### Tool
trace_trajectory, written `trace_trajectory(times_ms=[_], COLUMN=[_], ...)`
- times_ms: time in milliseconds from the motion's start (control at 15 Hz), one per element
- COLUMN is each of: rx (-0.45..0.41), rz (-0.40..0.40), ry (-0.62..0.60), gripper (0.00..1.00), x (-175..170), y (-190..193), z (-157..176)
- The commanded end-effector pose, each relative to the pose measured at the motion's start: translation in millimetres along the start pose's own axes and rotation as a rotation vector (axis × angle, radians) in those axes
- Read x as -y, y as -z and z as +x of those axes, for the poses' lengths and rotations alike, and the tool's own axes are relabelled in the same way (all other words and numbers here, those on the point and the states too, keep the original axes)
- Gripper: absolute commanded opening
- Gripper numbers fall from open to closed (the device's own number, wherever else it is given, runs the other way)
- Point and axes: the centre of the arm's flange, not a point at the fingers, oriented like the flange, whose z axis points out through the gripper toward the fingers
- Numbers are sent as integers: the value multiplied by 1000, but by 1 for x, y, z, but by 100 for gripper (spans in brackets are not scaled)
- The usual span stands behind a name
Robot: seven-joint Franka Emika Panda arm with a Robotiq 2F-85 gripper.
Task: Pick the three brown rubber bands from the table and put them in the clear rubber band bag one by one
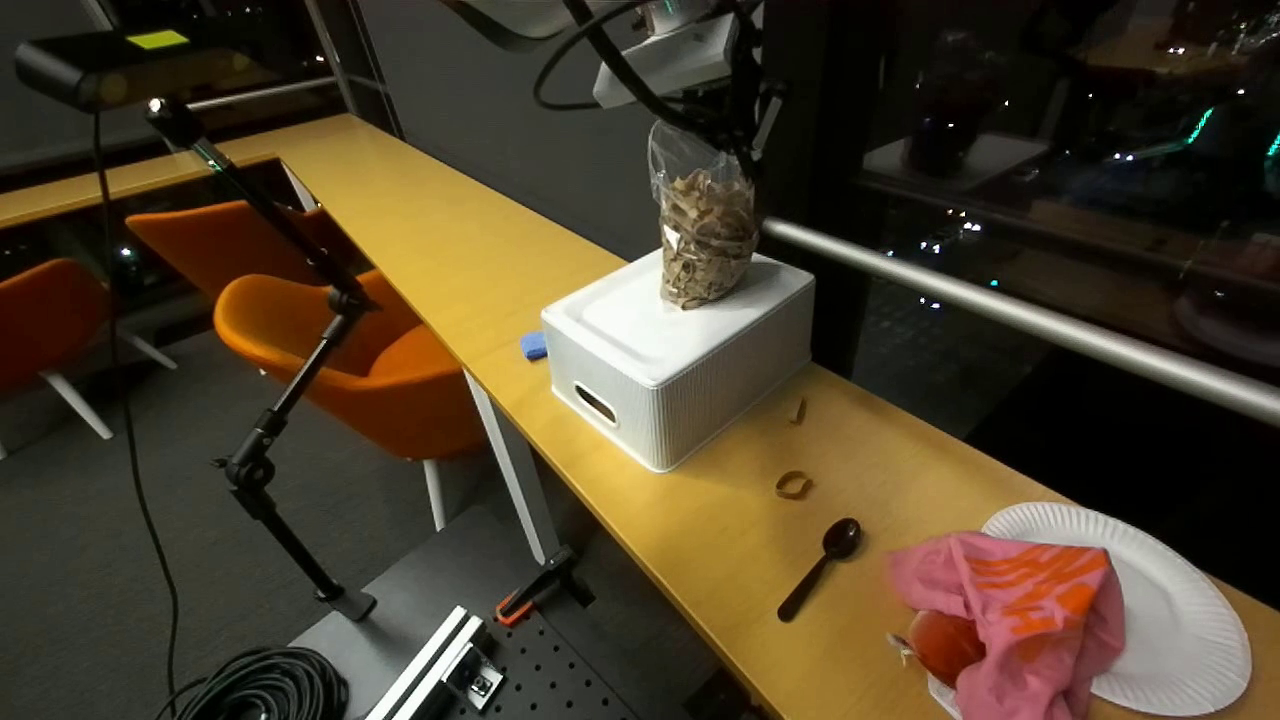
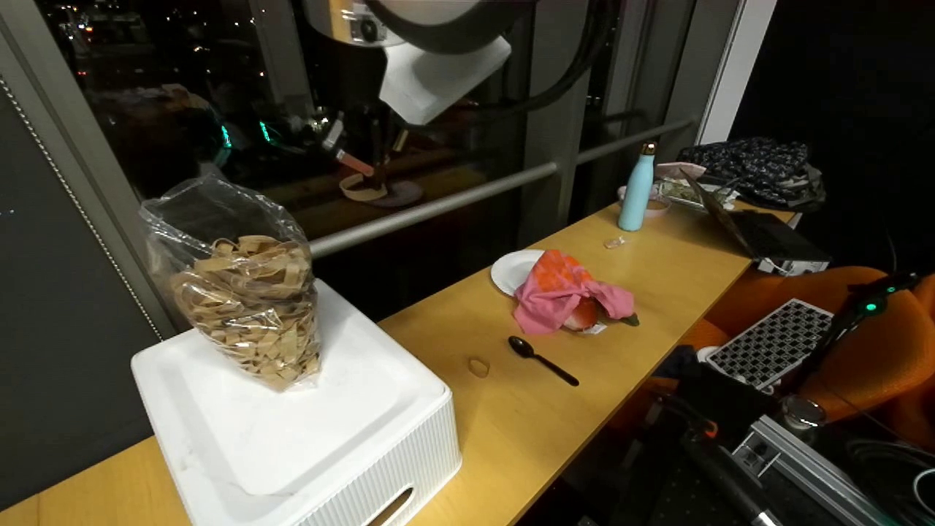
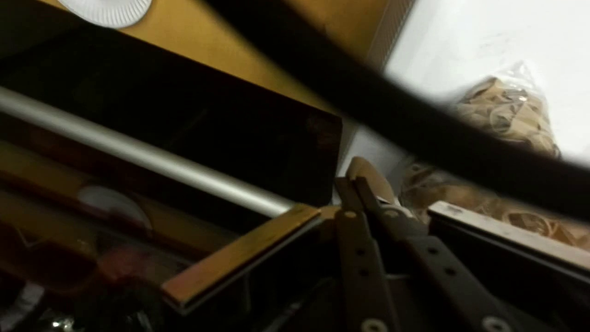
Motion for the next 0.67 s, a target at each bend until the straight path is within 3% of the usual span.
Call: trace_trajectory(times_ms=[0,333,600], rx=[-77,-132,-173], rz=[29,71,79], ry=[75,185,253], gripper=[1,1,1], x=[26,59,84], y=[-5,-17,-1], z=[33,46,58])
